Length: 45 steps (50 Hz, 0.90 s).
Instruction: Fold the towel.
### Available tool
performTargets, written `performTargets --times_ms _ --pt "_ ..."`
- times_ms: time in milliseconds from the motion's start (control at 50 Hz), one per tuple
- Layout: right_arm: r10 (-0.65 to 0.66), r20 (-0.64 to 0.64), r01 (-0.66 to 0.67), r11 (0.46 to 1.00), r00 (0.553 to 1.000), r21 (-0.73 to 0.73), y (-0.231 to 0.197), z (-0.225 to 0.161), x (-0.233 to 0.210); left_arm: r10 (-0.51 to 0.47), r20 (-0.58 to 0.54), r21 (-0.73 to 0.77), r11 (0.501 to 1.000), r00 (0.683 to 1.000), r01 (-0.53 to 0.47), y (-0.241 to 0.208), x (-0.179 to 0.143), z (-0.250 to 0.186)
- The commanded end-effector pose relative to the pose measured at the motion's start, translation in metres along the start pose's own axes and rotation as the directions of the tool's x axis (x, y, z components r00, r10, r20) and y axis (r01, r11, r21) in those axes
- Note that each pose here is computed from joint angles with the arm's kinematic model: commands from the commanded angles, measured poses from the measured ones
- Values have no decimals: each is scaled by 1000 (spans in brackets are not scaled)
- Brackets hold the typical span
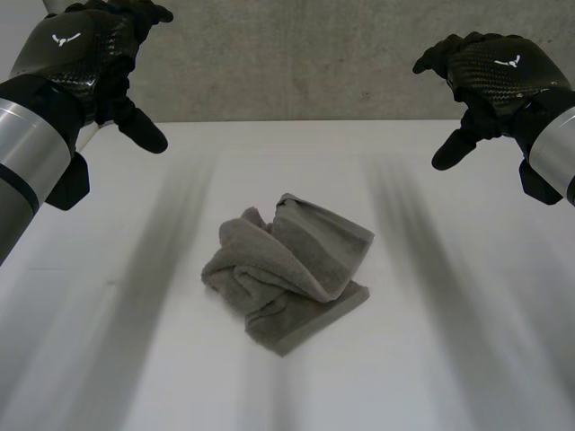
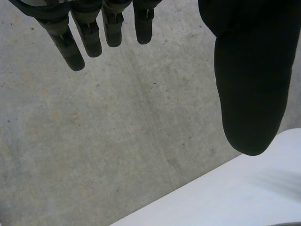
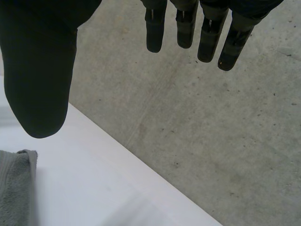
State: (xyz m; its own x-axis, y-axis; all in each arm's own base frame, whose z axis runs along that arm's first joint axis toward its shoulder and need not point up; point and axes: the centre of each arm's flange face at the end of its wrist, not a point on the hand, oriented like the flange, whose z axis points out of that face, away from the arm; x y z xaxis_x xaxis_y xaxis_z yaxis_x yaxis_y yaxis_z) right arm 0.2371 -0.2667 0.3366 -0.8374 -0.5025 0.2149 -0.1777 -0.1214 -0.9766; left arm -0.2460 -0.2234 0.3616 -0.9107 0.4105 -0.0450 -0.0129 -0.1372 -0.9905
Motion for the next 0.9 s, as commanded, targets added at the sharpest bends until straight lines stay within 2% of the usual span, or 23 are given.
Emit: performTargets --times_ms 20,120,240,300,340,400,440,460,500,560,600,680,780,900 --pt "0 1 0 1000 1000 0 0 0 0 -4 1 0 1000 1000 4 1 0 1" --pt "3 3 -3 1000 1000 -6 2 1 0 -4 5 -14 1000 1000 4 6 -2 5" --pt "23 24 -22 998 999 -56 15 5 -4 2 -9 -98 995 1000 -3 36 -2 20" --pt "67 88 -57 992 994 -111 30 7 -22 3 -2 -159 987 1000 -3 63 -7 34" --pt "144 178 -113 978 973 -175 44 7 -57 5 6 -216 976 1000 -4 90 -19 49" --pt "188 198 -146 966 962 -212 53 7 -69 5 -11 -248 969 1000 -7 105 -22 54" --pt "283 210 -218 933 936 -285 72 10 -85 -27 -91 -318 948 996 -3 136 -19 60" --pt "284 210 -219 933 936 -285 72 10 -85 -27 -91 -319 948 995 -3 136 -18 60" --pt "389 191 -303 882 901 -361 95 15 -96 -71 -176 -371 929 982 1 161 -10 61" --pt "432 179 -338 855 884 -392 106 17 -102 -89 -207 -391 921 974 1 172 -7 61" --pt "475 192 -359 825 859 -435 126 17 -125 -95 -227 -410 912 969 -7 191 -5 63" --pt "481 196 -356 817 854 -453 145 18 -141 -86 -233 -427 904 969 -23 211 -4 65" --pt "446 161 -340 830 880 -443 173 27 -154 -77 -258 -458 887 963 -52 231 -1 62" --pt "419 180 -329 863 890 -382 171 40 -159 -42 -283 -440 893 958 -91 237 5 65"
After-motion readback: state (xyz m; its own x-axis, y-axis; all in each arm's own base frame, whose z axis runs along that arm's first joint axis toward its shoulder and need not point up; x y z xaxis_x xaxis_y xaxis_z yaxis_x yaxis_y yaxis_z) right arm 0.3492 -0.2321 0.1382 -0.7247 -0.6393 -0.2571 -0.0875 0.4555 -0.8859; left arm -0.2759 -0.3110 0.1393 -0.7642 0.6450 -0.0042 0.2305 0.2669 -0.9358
